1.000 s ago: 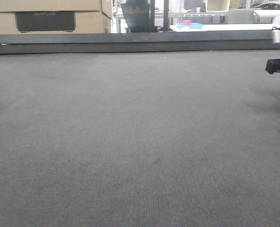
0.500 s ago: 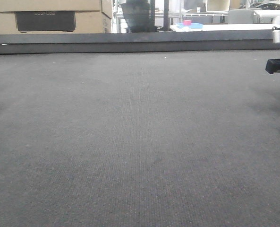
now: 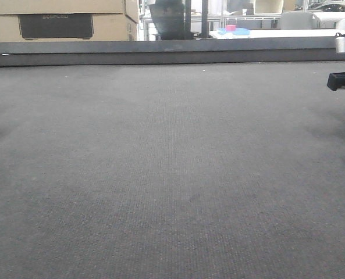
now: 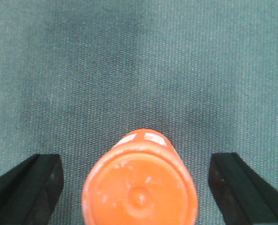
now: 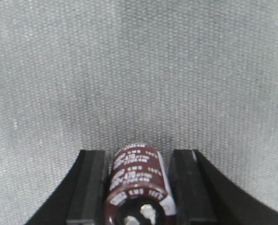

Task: Place cylindrical capacitor in blue bin on shelf

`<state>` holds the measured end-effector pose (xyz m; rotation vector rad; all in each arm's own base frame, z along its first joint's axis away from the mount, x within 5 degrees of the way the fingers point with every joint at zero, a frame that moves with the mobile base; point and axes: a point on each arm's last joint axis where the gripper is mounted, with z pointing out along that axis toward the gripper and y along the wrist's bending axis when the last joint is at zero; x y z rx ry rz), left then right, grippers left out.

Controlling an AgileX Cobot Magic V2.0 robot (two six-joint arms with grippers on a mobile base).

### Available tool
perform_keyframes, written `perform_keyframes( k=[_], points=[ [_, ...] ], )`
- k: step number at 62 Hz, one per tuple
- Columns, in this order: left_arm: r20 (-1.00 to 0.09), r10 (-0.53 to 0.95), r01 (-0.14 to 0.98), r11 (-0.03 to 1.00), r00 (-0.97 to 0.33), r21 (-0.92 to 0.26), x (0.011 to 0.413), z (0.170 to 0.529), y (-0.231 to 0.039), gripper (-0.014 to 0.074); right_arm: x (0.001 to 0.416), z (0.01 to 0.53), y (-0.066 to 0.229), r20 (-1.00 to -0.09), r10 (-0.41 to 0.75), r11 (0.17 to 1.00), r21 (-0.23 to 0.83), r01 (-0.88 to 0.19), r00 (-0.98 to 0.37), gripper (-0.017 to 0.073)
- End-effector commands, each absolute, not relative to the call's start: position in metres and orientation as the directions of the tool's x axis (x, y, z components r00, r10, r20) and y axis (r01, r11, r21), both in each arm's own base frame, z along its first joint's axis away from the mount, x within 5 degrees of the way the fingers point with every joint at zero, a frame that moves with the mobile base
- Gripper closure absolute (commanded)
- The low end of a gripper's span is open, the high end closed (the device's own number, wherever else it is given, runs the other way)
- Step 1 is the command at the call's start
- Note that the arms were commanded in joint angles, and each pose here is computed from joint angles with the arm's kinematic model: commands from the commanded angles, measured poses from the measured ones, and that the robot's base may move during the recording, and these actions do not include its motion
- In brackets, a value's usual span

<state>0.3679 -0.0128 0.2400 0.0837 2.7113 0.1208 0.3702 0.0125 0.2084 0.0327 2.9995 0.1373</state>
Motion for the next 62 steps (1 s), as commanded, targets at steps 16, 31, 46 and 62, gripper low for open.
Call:
perform_keyframes(
  k=[16,31,46,62],
  points=[
    [-0.406,0.068,0.031,0.995,-0.911,0.097,0.372,0.234,-0.011,0.0351,0.371,0.207,0.011,-0.123,0.031,0.995,0.094,0.019,-0.992,0.0721],
    [-0.421,0.066,0.028,0.995,-0.905,0.096,0.368,0.243,-0.011,0.0705,0.369,0.210,0.011,-0.127,0.028,0.995,0.094,0.016,-0.992,0.0721],
    [-0.516,0.034,0.010,0.999,-0.856,0.049,0.354,0.280,-0.013,0.0705,0.366,0.240,0.016,-0.255,0.023,0.995,0.098,-0.002,-0.967,0.0721],
    [-0.657,0.026,0.064,0.997,-0.753,-0.034,0.326,0.302,-0.020,0.0705,0.347,0.289,0.028,-0.509,0.009,0.994,0.101,-0.049,-0.861,0.0721]
  ],
)
